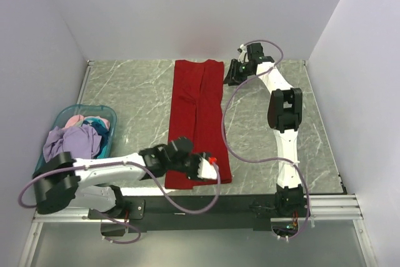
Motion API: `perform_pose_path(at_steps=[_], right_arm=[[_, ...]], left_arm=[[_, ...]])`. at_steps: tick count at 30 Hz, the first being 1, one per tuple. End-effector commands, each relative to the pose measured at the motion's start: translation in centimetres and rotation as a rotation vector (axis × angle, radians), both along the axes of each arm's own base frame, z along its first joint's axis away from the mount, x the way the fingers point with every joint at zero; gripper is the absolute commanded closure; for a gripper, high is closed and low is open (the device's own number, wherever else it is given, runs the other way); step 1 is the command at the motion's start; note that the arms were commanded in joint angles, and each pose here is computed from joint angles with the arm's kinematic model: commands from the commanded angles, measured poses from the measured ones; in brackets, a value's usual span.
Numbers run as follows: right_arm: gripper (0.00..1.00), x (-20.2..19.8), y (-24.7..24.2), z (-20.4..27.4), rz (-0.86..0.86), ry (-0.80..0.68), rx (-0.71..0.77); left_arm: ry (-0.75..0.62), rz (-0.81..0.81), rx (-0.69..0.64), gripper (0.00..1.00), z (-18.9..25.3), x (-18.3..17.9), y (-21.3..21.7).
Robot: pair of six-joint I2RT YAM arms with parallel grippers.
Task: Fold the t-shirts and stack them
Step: Fold the tshirt
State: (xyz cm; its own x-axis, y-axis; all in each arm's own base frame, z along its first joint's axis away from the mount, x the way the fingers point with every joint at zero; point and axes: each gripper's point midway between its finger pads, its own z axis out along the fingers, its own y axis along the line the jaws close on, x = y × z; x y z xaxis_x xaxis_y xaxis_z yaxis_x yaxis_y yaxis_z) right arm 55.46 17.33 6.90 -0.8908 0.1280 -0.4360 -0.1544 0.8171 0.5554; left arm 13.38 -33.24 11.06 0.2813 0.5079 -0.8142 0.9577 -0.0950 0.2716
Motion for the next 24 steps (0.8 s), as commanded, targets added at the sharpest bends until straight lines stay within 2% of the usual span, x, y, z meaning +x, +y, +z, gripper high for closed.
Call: perform_pose_path(at_steps=[1,3,8,15,20,24], right_arm=[[0.57,1.6,0.7,1.1,-0.031,-0.057,0.042],[0.58,1.7,0.8,0.7,-0.039,-0.056,0.049],[0.60,1.8,0.5,-0.8,-0.059,-0.032,0.040],[0.61,2.0,0.3,-1.3,-0.084,-0.020,0.024],[0.60,2.3,0.0,-1.8,-0.110,0.000,0.009],[0.54,2.5,-0.2,-2.2,-0.132,0.012,0.004]], left_arm=[[-0.142,-0.028,-0.100,0.49,2.3,0.2,-4.0],[-0.111,-0.053,-0.092,0.52,1.3,-1.3,-5.5],[-0.146,-0.124,-0.096,0.50,0.0,-3.3,-8.4],[-0.157,-0.131,-0.059,0.45,-2.1,-2.9,-10.4],[-0.150,-0.149,0.006,0.46,-4.4,-2.8,-10.8],[-0.150,-0.157,0.025,0.48,-5.3,-2.8,-10.5]])
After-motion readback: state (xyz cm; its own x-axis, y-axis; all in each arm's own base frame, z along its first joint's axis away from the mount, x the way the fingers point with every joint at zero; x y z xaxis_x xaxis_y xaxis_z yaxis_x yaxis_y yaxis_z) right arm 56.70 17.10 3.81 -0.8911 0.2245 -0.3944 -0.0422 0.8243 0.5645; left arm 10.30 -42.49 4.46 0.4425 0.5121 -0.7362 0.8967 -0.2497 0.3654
